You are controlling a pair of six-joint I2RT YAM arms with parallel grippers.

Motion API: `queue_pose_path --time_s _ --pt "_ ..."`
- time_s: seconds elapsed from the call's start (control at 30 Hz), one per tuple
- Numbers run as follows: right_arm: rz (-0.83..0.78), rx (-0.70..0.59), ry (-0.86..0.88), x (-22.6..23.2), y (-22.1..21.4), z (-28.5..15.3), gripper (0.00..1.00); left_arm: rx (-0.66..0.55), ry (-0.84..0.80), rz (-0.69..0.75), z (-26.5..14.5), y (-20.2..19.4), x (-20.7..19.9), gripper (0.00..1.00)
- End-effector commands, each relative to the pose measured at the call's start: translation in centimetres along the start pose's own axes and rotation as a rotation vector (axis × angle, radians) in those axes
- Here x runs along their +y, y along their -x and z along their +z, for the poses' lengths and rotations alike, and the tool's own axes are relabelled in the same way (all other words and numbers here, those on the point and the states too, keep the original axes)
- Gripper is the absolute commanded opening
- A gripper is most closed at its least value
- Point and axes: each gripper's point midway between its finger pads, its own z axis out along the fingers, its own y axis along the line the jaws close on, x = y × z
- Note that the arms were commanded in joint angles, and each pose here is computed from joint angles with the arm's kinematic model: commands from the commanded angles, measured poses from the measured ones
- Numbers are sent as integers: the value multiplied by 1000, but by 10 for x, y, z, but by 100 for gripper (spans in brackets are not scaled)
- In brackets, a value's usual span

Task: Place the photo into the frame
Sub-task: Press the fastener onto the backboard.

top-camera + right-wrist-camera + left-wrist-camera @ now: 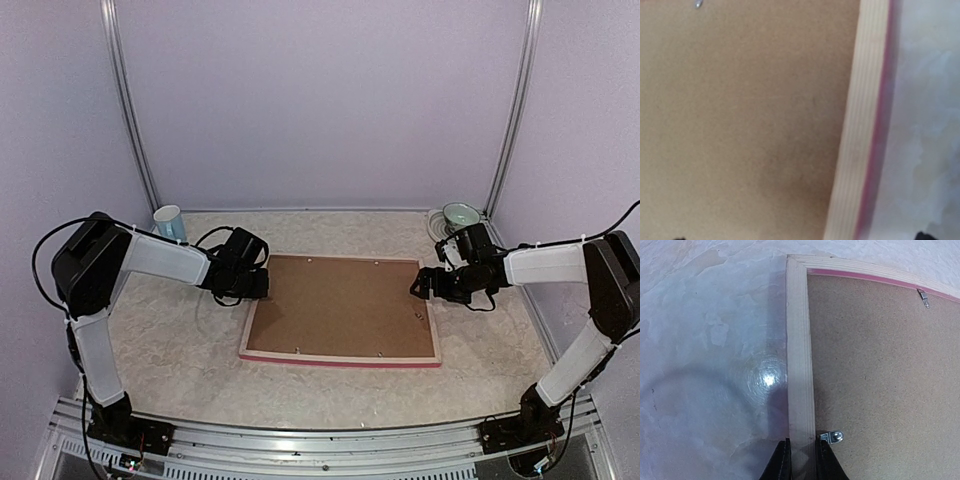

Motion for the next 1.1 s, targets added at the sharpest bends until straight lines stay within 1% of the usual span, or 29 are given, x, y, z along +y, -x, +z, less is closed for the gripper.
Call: queue_pose_path --time_s 0.0,0.1,0.17,0.2,0.3,0.4,0.5,0.6,0.87,1.07 --pt "-4 6 6 1 -4 3 99 55 -4 4 2 -16 3 20" --pt "-5 3 2 1 -3 1 99 20 -27 -24 -10 -4 0 33" --pt "-7 0 -2 1 -2 0 99 -10 -33 -37 -20 6 0 38" --pt "-8 -2 -5 0 -1 0 99 -25 -31 -43 -24 11 1 40" --pt "-12 2 -11 -1 -3 -1 99 -53 -33 -56 -34 20 3 40" --pt "-20 10 -11 -1 -5 -2 99 -59 -32 -62 -37 21 5 40" --pt "-30 31 -19 -2 -10 -4 99 -55 -34 -68 -38 16 7 40" --pt "-52 53 -28 -2 -18 -7 99 -46 -32 -70 -36 8 10 44" --pt "-119 120 -126 -12 -43 -10 96 -29 -68 -80 -33 -5 5 46" --pt "-155 132 -171 -13 -48 -5 93 -11 -80 -68 -30 -13 1 47"
